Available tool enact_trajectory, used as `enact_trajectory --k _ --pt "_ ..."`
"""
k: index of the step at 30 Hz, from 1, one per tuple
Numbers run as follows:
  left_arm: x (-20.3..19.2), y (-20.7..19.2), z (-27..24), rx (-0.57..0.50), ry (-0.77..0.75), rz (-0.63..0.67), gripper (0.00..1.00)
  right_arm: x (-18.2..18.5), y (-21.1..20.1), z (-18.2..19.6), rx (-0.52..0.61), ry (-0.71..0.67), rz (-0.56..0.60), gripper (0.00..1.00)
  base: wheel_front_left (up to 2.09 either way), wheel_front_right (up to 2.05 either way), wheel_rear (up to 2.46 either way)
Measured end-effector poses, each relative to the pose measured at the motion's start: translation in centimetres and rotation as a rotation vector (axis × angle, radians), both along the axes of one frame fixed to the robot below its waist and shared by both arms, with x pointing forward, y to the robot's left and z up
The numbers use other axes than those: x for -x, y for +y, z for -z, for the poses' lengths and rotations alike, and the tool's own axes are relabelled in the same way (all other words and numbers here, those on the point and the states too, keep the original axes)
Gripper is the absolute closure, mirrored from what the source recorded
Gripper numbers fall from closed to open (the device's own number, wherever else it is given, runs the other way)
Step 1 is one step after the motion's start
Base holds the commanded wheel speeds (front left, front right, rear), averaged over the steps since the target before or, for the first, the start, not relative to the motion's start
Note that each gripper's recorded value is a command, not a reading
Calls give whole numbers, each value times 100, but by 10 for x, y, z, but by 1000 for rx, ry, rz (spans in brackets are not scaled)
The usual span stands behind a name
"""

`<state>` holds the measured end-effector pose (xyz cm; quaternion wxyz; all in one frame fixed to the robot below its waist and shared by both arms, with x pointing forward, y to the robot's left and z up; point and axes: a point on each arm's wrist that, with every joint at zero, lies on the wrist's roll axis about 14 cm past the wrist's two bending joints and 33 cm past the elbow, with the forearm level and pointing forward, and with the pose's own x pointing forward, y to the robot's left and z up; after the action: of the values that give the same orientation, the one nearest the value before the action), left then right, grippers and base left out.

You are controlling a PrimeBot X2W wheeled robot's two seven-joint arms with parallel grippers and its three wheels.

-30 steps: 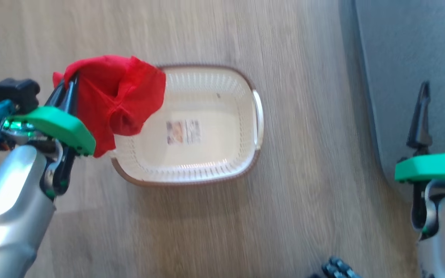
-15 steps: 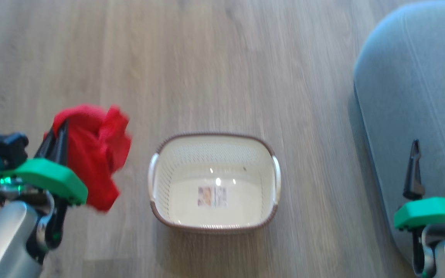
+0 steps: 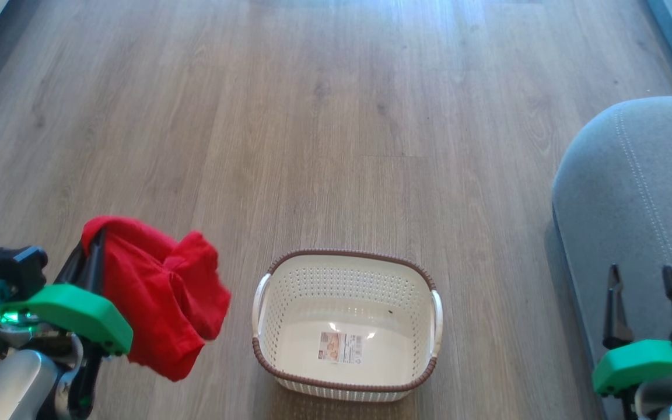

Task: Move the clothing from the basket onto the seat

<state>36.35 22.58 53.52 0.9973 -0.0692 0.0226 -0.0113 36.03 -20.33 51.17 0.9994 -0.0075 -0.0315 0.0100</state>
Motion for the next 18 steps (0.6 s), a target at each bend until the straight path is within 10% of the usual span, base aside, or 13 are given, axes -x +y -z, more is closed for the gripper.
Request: enact_trajectory --k 18 --pt "1 -2 1 5 4 0 100 -4 10 5 19 26 -44 0 0 0 0"
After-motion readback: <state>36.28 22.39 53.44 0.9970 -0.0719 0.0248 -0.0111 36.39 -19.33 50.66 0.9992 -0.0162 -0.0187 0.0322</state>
